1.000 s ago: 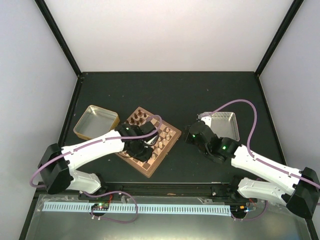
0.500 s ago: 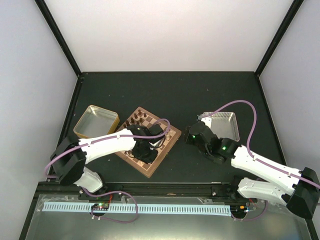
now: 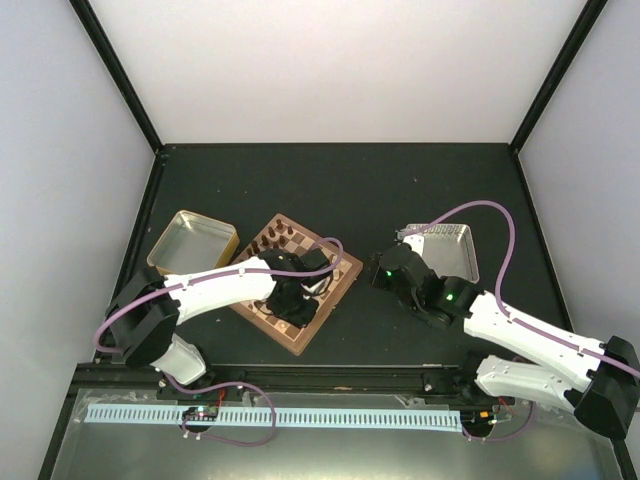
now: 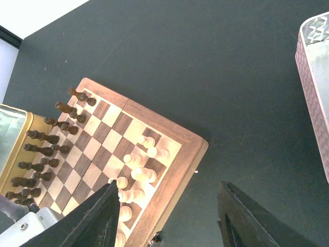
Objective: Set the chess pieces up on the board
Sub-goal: Place the chess piece on the chessboard, then pick up the chess piece from the chessboard.
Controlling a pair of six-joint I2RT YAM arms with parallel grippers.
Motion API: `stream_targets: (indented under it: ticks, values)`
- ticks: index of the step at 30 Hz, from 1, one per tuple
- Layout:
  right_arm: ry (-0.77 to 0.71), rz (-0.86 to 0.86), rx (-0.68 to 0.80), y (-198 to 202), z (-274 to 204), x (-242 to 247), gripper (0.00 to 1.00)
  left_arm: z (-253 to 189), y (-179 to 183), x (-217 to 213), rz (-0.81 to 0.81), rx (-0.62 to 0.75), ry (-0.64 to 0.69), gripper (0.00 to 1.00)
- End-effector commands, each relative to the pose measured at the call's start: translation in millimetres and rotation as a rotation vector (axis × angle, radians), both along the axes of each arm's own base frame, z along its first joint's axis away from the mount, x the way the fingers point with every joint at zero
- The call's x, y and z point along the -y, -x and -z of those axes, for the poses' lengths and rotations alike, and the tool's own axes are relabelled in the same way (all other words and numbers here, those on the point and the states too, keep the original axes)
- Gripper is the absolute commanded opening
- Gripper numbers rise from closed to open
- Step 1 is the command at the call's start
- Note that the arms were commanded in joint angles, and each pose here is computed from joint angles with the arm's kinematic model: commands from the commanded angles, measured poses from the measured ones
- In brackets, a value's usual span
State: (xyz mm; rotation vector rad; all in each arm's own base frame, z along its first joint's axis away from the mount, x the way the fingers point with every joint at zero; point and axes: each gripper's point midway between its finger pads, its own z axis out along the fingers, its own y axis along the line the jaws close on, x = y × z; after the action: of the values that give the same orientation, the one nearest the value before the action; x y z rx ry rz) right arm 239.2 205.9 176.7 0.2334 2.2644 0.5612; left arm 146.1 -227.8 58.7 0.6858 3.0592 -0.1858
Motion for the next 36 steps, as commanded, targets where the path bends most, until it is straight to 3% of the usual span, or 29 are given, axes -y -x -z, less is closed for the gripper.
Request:
stream_targets:
  ticks: [1,7,12,17,23,36]
  values:
    - [-0.005,0.023,0.008,-0.5,-0.8,5.9,0.53,-23.4,-5.4,10.3,0.009,0.041,0.059,0.28]
    - [-0.004,0.002,0.009,-0.2,-1.4,2.2,0.53,-46.6,-17.7,-7.2,-0.056,0.115,0.082,0.28]
    - [-0.001,-0.053,0.002,-1.1,-3.6,-11.0,0.53,-49.7,-36.9,-45.0,-0.227,0.181,0.104,0.35]
    - [0.006,-0.088,-0.011,-2.1,-3.1,-21.4,0.53,-29.5,-46.0,-84.4,-0.402,0.193,0.122,0.4]
    - [0.016,-0.117,-0.017,-2.9,-4.2,-31.1,0.53,-6.3,-49.8,-107.5,-0.497,0.186,0.104,0.45]
    - [0.026,-0.137,-0.027,-2.9,-3.5,-38.6,0.52,13.1,-71.2,-120.5,-0.562,0.192,0.082,0.3]
